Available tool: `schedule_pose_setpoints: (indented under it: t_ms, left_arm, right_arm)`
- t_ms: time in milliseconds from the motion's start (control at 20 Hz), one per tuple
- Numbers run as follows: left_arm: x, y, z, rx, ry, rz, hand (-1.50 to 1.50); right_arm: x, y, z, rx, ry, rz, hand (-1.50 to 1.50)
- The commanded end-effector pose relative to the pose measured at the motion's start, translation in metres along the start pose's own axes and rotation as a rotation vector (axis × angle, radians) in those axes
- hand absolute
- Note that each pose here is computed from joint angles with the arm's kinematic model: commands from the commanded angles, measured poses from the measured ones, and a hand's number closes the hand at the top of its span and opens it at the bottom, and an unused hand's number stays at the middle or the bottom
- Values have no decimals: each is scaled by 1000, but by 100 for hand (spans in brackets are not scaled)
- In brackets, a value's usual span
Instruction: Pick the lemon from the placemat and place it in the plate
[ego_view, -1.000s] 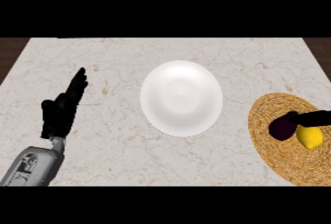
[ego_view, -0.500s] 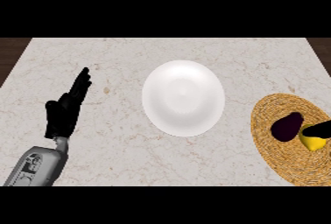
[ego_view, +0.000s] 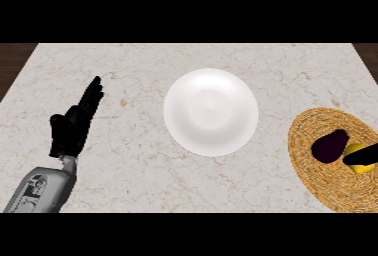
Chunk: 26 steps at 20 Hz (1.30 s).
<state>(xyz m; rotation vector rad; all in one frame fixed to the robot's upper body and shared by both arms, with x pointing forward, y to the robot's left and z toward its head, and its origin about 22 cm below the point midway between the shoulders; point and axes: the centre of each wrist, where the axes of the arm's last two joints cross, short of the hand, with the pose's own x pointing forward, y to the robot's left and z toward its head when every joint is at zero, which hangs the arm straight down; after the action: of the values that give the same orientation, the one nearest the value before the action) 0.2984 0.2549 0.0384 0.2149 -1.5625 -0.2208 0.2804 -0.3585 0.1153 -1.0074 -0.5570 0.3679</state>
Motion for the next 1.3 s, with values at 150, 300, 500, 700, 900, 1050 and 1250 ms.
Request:
schedule_pose_setpoints:
  t_ms: [150,300,500,700,900,1050,1250]
  left_arm:
    - [-4,5,1,-1,-1,-6,0]
    - [2,-7,1,-1,10,1,0]
    - [-1,-15,-5,-2,6,1,0]
    - [0,9,-9,5,9,10,0]
    - [12,5,-3,9,-13,-8,0]
    - [12,4,-2,-5,7,2,0]
    - [11,-6,-9,13,11,-6,0]
  right_arm:
    - [-18,22,-28,78,100,35,-150]
    - [-26,47,-41,96,106,72,-150]
    - [-29,53,-42,109,137,77,-150]
    - [-23,45,-48,119,144,63,-150]
    - [-54,57,-44,106,142,71,-150]
    - [-34,50,-49,20,96,101,150]
    - [-35,60,-52,14,97,109,150]
